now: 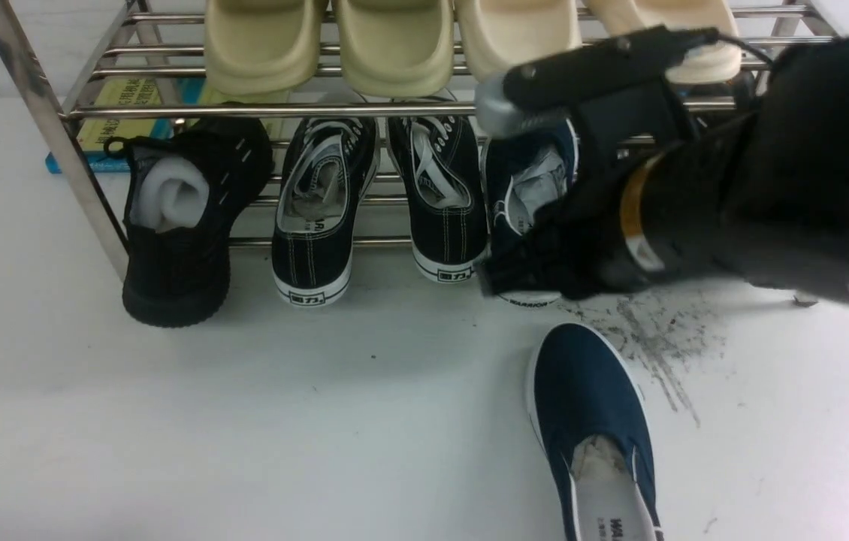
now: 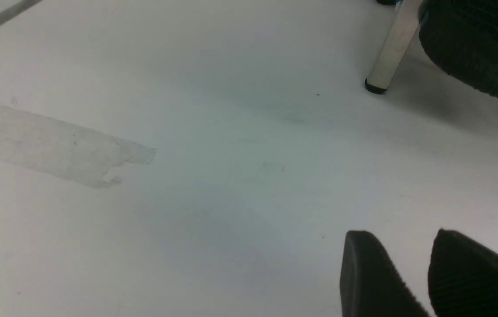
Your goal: Take the shoes off the shelf with your hand on the white table.
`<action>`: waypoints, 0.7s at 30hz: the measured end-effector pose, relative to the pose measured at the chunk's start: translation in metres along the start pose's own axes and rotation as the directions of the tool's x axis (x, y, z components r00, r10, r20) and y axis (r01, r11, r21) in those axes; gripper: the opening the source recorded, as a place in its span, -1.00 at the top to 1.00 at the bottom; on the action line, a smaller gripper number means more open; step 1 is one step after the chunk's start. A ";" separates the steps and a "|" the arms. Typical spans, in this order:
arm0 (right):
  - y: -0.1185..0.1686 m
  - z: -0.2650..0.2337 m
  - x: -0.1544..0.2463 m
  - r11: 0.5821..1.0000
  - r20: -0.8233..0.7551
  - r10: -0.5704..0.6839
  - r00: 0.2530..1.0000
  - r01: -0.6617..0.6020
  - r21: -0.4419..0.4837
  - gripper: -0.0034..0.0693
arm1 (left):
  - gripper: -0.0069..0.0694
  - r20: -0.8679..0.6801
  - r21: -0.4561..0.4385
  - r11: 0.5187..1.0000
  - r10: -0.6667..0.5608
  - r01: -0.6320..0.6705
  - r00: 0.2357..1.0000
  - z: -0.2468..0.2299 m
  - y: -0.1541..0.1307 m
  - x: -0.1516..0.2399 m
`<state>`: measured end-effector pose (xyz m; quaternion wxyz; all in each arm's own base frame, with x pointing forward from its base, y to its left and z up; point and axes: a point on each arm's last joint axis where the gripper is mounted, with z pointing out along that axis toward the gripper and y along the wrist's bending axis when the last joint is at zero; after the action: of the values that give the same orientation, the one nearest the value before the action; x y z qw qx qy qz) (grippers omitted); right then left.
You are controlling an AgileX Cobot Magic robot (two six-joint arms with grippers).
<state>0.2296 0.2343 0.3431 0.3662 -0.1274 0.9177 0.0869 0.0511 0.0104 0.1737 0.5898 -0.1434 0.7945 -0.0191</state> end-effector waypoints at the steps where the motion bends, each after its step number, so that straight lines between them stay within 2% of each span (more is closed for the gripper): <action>1: -0.002 0.002 -0.003 1.000 0.006 0.011 1.000 -0.011 -0.003 0.80 | 0.19 0.000 0.000 1.000 0.000 0.000 1.000 0.000 0.000 0.000; 2: -0.008 0.010 -0.011 0.999 0.020 0.041 0.999 -0.041 -0.011 0.92 | 0.19 0.000 0.000 1.000 0.000 0.000 1.000 0.000 0.000 0.000; 3: -0.013 0.019 -0.016 0.998 0.026 0.063 0.998 -0.063 -0.007 0.94 | 0.19 0.000 0.000 1.000 0.000 0.000 1.000 0.000 0.000 0.000; 10: -0.022 0.055 -0.031 0.995 0.060 0.098 0.993 -0.098 -0.011 0.83 | 0.19 0.000 0.000 1.000 0.000 0.000 1.000 0.000 0.000 0.000; 18: -0.010 0.093 -0.037 0.996 0.049 0.087 0.995 -0.086 -0.020 0.03 | 0.19 0.000 0.000 1.000 0.000 0.000 1.000 0.000 0.000 0.000; 21: -0.007 0.106 -0.035 0.996 0.033 0.084 0.996 -0.084 -0.013 -0.14 | 0.19 0.000 0.000 1.000 0.000 0.000 1.000 0.000 0.000 0.000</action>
<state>0.3249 0.2603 0.2909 0.3769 -0.0895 0.9154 0.1097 0.0511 0.0104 0.1737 0.5898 -0.1434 0.7945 -0.0191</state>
